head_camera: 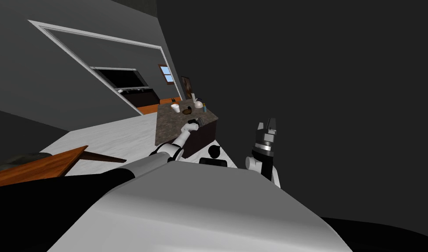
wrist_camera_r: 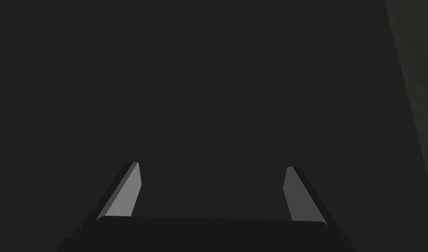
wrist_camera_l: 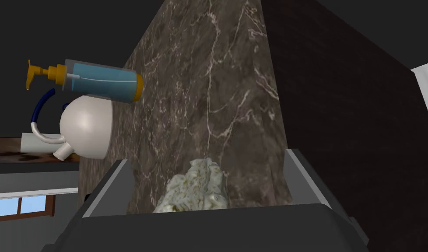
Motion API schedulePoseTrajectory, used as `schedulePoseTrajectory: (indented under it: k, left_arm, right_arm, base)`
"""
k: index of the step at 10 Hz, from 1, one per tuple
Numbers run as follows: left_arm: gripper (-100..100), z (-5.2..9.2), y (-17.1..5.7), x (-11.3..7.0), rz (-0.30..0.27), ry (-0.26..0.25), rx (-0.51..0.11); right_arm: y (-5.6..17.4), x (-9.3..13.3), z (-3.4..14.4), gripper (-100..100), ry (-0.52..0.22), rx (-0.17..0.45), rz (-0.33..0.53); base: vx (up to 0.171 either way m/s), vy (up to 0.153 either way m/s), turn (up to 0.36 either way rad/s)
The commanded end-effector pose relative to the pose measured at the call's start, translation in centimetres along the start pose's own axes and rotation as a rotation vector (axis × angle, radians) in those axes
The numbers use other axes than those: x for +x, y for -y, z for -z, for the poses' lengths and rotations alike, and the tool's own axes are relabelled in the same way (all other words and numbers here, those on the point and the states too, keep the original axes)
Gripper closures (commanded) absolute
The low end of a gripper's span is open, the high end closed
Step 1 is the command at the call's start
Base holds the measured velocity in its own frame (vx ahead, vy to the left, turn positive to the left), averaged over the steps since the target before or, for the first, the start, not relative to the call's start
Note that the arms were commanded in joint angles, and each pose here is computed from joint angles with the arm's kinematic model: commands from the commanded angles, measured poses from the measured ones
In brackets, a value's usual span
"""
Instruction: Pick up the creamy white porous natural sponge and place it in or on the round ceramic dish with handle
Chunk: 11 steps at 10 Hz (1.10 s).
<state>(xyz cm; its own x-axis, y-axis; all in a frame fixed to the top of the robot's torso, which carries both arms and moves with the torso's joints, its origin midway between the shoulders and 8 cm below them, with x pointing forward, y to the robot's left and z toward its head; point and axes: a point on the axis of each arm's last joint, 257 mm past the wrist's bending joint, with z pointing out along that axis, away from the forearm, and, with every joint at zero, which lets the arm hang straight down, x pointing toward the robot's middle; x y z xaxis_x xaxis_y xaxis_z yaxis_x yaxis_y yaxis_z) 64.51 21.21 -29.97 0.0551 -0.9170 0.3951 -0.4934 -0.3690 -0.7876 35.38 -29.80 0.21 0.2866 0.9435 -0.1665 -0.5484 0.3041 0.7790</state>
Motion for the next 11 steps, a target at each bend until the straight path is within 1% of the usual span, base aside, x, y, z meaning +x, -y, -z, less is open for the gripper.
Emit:
schedulePoseTrajectory:
  k: [1,3,5,6,7,8,9,10,11]
  left_arm:
    - [-100,-0.4,0.0,-0.8,0.018,0.024,-0.039]
    - [-100,-0.6,-0.3,-1.7,0.028,0.045,-0.062]
    - [-100,-0.7,0.1,-2.9,0.039,0.072,-0.086]
    - [-100,-0.6,0.5,-3.7,0.045,0.091,-0.096]
    - [-100,-0.7,0.3,-3.3,0.04,0.079,-0.088]
    - [0,-0.7,0.3,-3.4,0.042,0.082,-0.091]
    - [-100,-0.3,0.1,-5.9,0.058,0.105,-0.076]
    - [-100,-0.4,0.0,-4.8,0.052,0.096,-0.086]
    - [100,-0.4,0.0,-4.9,0.052,0.096,-0.083]
  right_arm:
    - [0.0,0.0,0.0,0,0.0,0.0,0.0]
    - [0.0,0.0,0.0,0,0.0,0.0,0.0]
    - [0.0,0.0,0.0,0,0.0,0.0,0.0]
    - [0.0,0.0,0.0,0,0.0,0.0,0.0]
    - [0.0,0.0,0.0,0,0.0,0.0,0.0]
    - [0.0,0.0,0.0,0,0.0,0.0,0.0]
    - [0.0,0.0,0.0,0,0.0,0.0,0.0]
    - [0.0,0.0,0.0,0,0.0,0.0,0.0]
    - [0.0,0.0,0.0,0,0.0,0.0,0.0]
  base:
    - [-0.01,-0.051,0.14]
    - [-0.001,-0.03,0.042]
    - [0.001,-0.027,0.094]
    - [-0.004,-0.032,0.071]
    - [0.0,-0.016,0.018]
    - [0.0,0.0,0.0]
    - [0.061,-0.018,-0.26]
    - [0.038,-0.004,-0.062]
    - [0.004,-0.001,0.013]
